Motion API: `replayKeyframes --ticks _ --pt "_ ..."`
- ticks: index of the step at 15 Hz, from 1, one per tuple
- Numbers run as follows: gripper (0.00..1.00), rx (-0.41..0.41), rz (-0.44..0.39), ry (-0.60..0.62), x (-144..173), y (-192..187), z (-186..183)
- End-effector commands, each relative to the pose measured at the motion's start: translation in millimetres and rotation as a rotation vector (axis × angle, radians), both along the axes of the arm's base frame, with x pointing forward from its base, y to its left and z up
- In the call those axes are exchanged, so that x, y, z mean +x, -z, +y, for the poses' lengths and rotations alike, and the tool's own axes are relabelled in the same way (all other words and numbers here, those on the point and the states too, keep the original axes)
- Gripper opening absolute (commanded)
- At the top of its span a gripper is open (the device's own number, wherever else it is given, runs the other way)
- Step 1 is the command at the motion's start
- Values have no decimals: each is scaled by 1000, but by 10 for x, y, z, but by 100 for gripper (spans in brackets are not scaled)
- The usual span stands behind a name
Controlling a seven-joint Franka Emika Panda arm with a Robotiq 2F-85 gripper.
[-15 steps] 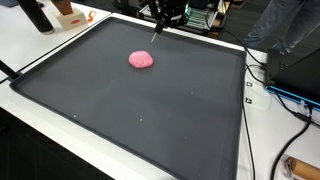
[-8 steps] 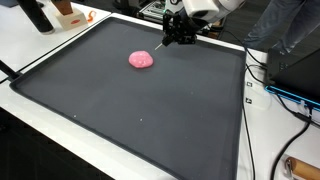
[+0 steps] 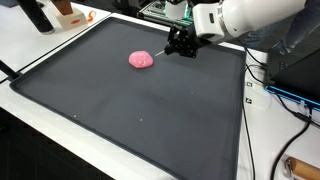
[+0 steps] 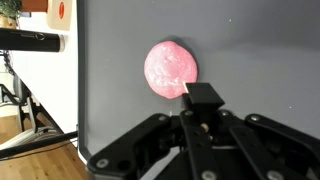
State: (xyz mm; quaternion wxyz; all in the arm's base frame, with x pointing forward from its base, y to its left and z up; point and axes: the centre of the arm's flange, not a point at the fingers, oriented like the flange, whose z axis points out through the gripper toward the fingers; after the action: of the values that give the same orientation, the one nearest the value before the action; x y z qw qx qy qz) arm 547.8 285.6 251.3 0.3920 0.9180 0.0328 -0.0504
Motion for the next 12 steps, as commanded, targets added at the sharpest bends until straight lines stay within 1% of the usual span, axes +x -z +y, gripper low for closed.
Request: replayKeyframes --ticks 1,6,12 --pt "3 -73 -42 35 66 168 107" --pt "3 -119 -87 84 89 339 140" --pt "3 -163 -107 124 106 468 135"
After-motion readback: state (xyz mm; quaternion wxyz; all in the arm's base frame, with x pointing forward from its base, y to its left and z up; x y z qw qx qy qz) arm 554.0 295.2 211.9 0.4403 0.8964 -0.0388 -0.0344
